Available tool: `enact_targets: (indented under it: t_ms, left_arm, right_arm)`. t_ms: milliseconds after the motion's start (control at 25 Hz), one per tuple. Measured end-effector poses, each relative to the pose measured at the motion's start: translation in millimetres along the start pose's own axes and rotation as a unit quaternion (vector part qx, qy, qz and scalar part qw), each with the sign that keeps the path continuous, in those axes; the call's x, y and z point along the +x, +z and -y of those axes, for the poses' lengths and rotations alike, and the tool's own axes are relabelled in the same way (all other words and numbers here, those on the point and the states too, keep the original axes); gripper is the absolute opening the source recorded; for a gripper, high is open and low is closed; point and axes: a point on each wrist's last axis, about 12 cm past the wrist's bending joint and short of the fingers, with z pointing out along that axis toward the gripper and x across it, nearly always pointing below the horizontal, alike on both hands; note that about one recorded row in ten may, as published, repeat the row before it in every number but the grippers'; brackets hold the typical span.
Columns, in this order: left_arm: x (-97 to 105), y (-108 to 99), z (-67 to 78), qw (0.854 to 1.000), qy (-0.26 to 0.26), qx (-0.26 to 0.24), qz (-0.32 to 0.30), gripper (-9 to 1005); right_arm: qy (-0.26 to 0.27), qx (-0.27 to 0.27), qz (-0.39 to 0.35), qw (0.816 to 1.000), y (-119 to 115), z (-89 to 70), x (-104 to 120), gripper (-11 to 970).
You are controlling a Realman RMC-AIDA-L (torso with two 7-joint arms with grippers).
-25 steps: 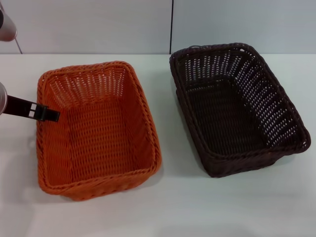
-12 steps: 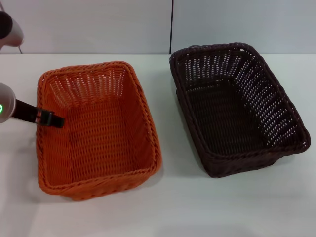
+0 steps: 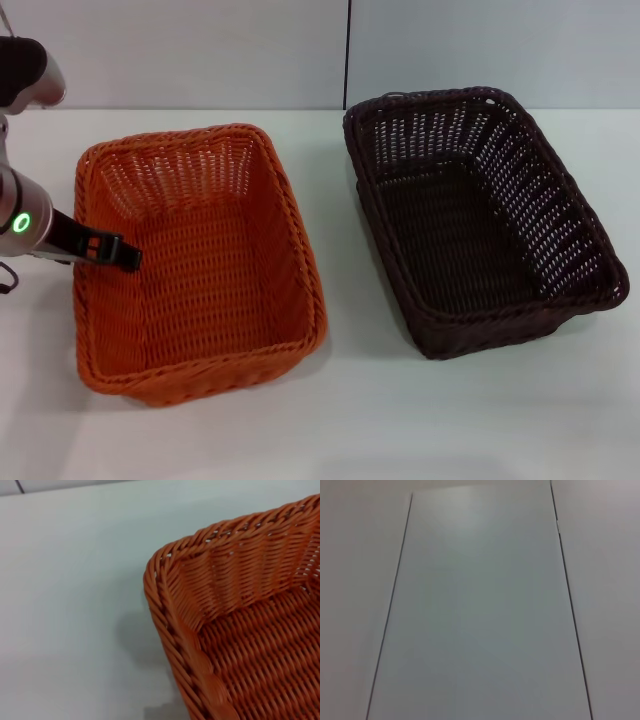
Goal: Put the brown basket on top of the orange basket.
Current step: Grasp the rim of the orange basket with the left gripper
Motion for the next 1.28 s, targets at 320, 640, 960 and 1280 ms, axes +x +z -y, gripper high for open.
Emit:
enact_targets:
  t_ms: [320,640,960,1280]
  left_arm:
    - [-0.7,12.7,-0.8,1.0,-0.021,0.001,-0.013,705]
    - [-2.6,11.0,0.3,1.0,-0.004,0.003,-0.003,684]
    - [-3.6,9.7,-0.5,1.0,-0.002,0.003,0.001,555]
    - [-4.3,9.4,-0.7,1.0,-0.001,0.002,0.002,306]
  right_arm:
    - [-0.004,0.006,-0.003,1.0,-0.4,2.4,0.2,806]
    - [-0.007,0.008,0.001,1.0,-0.1,3.9,-0.8,806]
    - [-0.009,0.012,0.006,1.0,0.6,5.2,-2.0,806]
    - [-0.009,0.012,0.01,1.0,1.3,5.3,-2.7,806]
